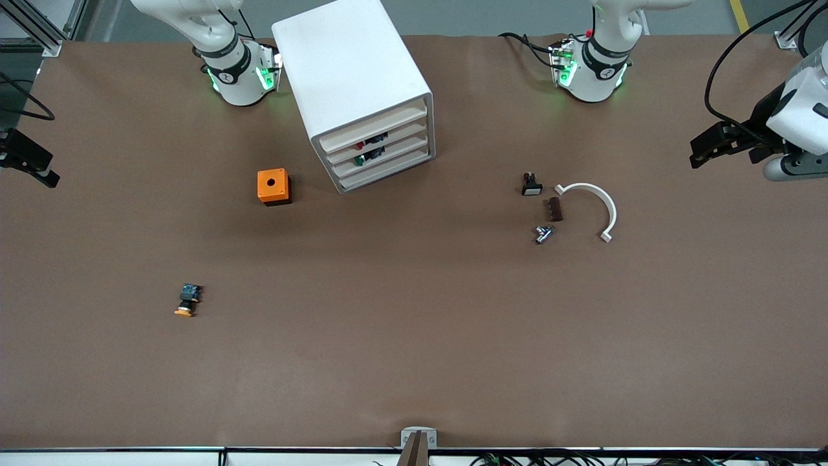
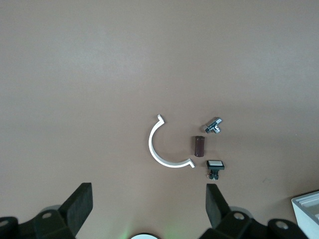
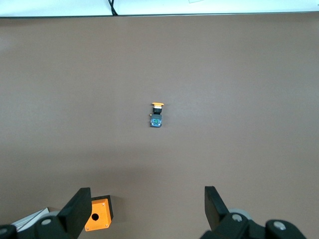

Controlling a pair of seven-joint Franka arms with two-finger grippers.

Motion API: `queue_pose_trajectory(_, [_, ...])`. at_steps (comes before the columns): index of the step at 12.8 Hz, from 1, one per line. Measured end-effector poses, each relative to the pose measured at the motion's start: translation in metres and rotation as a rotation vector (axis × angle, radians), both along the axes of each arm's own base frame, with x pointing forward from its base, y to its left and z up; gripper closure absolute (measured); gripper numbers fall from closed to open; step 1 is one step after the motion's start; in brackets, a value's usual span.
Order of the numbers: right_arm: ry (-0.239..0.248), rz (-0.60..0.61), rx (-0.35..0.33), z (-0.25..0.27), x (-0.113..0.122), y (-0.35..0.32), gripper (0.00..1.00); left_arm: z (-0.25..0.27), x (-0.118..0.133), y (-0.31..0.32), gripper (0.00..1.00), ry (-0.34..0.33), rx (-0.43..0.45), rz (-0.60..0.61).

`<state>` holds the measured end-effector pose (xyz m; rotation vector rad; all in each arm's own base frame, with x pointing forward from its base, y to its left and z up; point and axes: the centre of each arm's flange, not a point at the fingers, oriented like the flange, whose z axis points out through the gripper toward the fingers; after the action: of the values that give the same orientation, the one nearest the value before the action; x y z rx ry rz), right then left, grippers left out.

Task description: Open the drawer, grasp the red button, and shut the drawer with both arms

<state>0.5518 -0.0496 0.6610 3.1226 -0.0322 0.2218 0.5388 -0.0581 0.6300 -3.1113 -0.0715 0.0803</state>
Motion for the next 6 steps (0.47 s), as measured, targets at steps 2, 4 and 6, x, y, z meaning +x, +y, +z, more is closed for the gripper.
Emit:
queue_pose_trajectory(2, [0.001,0.000,0.000,-0.0004,0.0000,0.0000,0.00,-0.0008,-0.0019,-0.0070,0.00,0.010,0.001,-0.013])
queue_pose_trajectory(4, [0.004,0.000,0.000,-0.0012,-0.0001,0.0001,0.00,-0.0006,-0.0033,-0.0116,0.00,0.016,0.002,-0.021])
queue_pose_trajectory(6, [0.004,0.000,0.000,-0.0012,-0.0001,0.0000,0.00,-0.0016,-0.0030,-0.0118,0.00,0.020,0.003,-0.022])
